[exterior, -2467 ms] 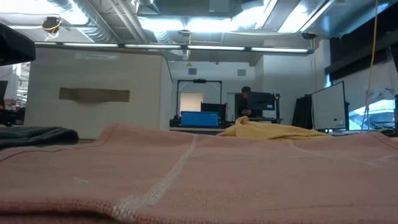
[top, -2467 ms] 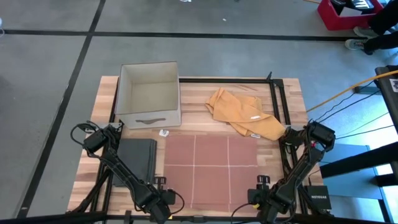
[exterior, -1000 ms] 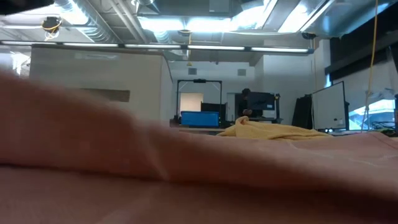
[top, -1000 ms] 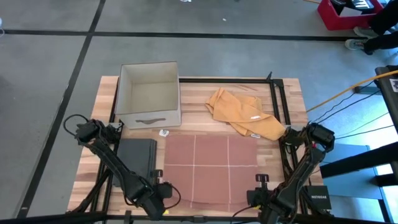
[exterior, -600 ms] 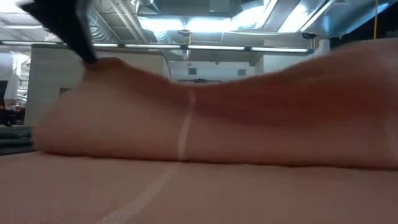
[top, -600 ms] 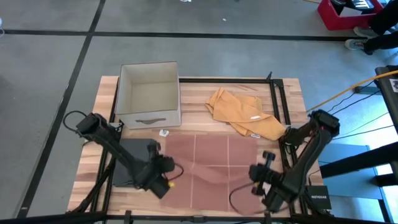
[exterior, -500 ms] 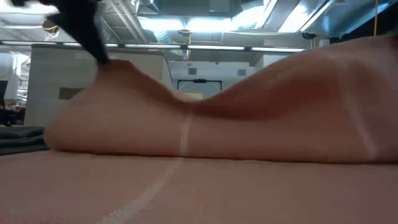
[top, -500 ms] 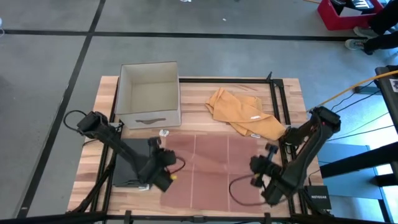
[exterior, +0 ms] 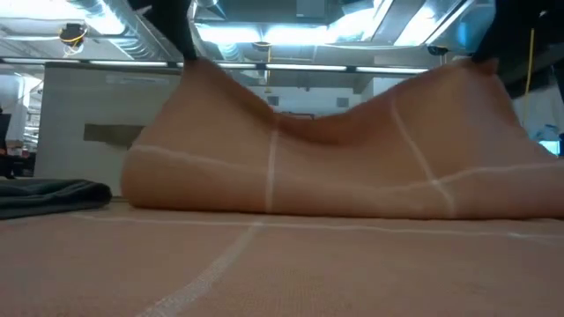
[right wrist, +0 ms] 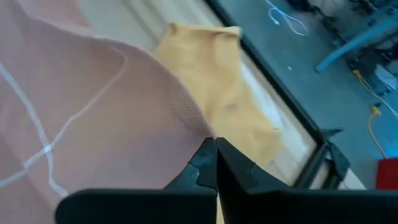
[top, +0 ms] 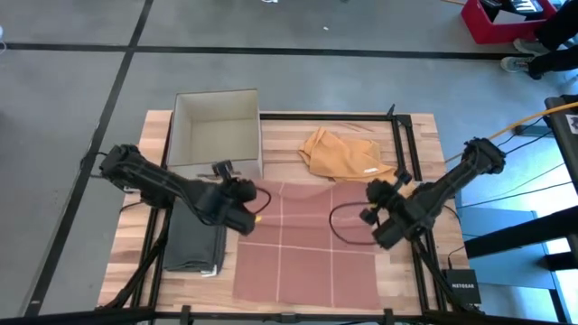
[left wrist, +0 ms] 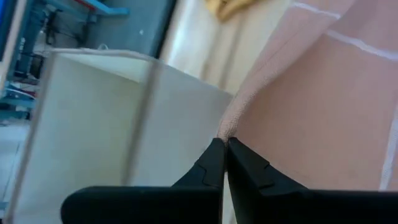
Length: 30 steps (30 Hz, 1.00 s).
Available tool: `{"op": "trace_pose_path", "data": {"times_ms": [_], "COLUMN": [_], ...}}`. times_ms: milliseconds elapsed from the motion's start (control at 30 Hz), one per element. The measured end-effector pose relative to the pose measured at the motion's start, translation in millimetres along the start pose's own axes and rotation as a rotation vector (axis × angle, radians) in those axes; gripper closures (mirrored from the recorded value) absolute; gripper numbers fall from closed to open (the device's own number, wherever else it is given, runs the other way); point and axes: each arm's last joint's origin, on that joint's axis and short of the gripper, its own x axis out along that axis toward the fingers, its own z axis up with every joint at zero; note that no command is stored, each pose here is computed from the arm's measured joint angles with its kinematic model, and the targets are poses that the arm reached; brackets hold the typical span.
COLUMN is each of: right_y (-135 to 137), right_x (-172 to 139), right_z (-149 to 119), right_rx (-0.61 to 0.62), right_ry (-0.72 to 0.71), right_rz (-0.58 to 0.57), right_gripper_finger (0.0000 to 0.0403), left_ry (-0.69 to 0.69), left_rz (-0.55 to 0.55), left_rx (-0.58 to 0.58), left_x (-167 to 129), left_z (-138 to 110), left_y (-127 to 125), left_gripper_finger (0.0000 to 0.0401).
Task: Fold towel
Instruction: Fold the light orange towel
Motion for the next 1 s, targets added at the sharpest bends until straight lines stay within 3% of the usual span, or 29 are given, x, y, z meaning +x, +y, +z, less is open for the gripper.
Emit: {"op": "trace_pose_path", "data": {"times_ms": [267,600,1000], "right_y": [-33,-66,-96], "right_x": [20,25,15], "right_z": [4,17,39], "right_rx": [0.035,0.089,0.099], "right_ry": [0.030,-0.008,-0.115], "right_rz": [-0.063,-0.113,-0.189], "right_gripper_finger": [0.0402,0.0402,0.0402], "left_ry": [-0.037,-0.050,-0.154], "left_rz": [0.044,0.170,0.269], "left_rx": [-0.076,-0.077,-0.139], "left_x": [-1,17,3], "left_z": [3,14,14], "left_y": [41,62,97], "left_gripper_finger": [0.0400,0.0400,0.0400]}}
